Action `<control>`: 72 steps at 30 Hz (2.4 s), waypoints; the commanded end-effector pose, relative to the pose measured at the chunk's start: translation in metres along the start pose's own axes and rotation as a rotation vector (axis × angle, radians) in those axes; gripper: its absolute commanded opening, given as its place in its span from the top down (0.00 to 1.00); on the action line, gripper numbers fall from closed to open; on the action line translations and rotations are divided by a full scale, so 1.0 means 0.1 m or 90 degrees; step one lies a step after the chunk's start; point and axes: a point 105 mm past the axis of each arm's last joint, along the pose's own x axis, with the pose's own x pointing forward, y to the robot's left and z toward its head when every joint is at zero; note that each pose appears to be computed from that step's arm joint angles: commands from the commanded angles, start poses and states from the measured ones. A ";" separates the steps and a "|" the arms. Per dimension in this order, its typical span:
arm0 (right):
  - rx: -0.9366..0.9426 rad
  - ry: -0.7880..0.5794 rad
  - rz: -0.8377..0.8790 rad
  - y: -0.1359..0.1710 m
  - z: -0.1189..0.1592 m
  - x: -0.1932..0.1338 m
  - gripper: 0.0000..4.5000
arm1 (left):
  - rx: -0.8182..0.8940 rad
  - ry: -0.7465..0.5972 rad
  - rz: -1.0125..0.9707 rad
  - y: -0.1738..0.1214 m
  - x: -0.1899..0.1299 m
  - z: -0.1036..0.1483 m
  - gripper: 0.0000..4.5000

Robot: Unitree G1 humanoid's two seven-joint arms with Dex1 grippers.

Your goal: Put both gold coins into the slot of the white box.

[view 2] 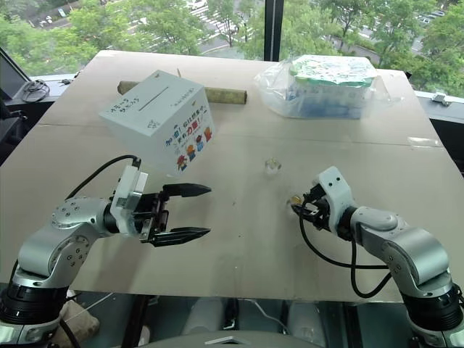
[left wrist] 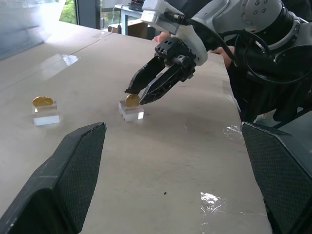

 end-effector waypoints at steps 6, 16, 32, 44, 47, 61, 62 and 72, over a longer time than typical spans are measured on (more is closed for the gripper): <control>-0.023 -0.027 -0.009 -0.04 0.09 -0.05 0.99 | 0.029 -0.001 0.000 -0.04 -0.05 0.06 0.00; -0.036 -0.100 0.031 0.05 0.32 -0.16 0.99 | -0.054 -0.041 0.033 0.09 0.02 0.11 0.00; -0.225 -0.241 0.218 0.69 1.04 -0.46 1.00 | -0.139 -0.122 -0.065 0.21 0.41 0.57 0.42; -0.276 -0.241 0.278 0.87 1.11 -0.49 1.00 | -0.108 -0.127 -0.106 0.26 0.57 0.65 0.42; -0.278 -0.244 0.282 0.89 1.11 -0.50 1.00 | -0.106 -0.126 -0.116 0.24 0.58 0.65 0.54; -0.283 -0.256 0.304 0.97 1.22 -0.50 1.00 | -0.085 -0.116 -0.129 0.22 0.59 0.64 0.81; -0.283 -0.255 0.305 0.97 1.22 -0.50 1.00 | -0.085 -0.116 -0.129 0.22 0.59 0.64 0.81; -0.276 -0.253 0.308 0.98 1.22 -0.50 1.00 | -0.089 -0.123 -0.144 0.21 0.61 0.66 0.99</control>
